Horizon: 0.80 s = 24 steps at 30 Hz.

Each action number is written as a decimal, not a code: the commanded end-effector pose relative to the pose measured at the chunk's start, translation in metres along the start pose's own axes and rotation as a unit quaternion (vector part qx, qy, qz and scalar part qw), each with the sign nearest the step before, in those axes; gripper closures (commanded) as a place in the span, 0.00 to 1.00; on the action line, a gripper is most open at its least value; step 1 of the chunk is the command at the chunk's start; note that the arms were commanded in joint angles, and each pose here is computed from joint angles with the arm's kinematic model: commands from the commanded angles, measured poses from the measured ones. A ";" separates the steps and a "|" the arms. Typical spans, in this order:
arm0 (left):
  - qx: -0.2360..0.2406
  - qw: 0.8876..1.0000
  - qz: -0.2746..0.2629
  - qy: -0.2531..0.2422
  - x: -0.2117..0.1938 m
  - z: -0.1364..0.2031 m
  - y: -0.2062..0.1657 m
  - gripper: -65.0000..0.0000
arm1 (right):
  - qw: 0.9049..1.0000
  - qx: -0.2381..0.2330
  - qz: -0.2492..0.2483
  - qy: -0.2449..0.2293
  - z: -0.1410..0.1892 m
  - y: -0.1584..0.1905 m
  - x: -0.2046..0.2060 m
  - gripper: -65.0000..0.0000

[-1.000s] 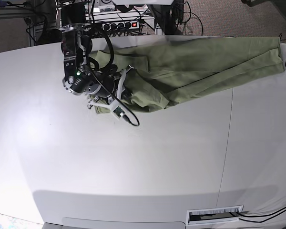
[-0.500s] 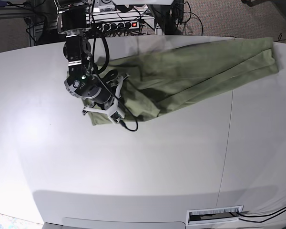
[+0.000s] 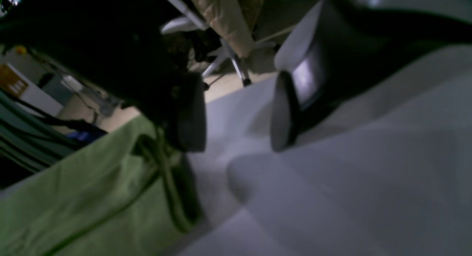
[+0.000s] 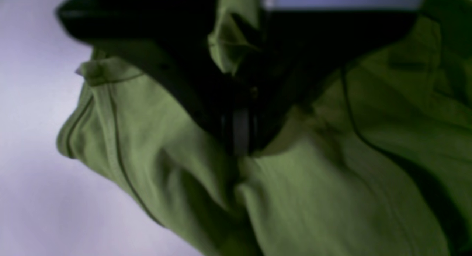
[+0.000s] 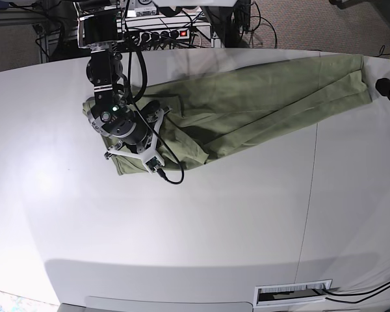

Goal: Fold the T-shirt properly
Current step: 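Pull the hem corner with the left gripper to straighten the shirt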

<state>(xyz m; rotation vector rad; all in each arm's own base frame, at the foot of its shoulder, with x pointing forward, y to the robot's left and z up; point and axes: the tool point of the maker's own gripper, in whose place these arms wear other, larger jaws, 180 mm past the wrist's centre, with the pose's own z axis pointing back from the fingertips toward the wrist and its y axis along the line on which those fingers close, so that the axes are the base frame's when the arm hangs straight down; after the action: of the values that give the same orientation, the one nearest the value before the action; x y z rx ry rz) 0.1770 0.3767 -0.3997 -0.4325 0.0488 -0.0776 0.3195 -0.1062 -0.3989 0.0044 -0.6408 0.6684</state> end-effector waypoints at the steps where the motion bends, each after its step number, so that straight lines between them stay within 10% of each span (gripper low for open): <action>1: 0.003 1.000 0.000 -0.012 0.006 0.006 0.001 0.52 | 1.000 -0.013 0.004 -0.007 0.003 -0.009 0.007 1.00; 24: -0.063 0.997 0.015 0.047 -0.027 -0.060 -0.034 0.60 | 1.000 -0.013 0.003 -0.015 0.003 -0.009 0.010 1.00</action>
<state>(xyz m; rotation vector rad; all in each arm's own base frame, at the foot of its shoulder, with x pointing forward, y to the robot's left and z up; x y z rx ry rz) 0.1823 0.3232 -0.4161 -0.6144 -0.0026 -0.0413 0.3202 -0.1056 -0.3985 0.0060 -0.6466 0.6683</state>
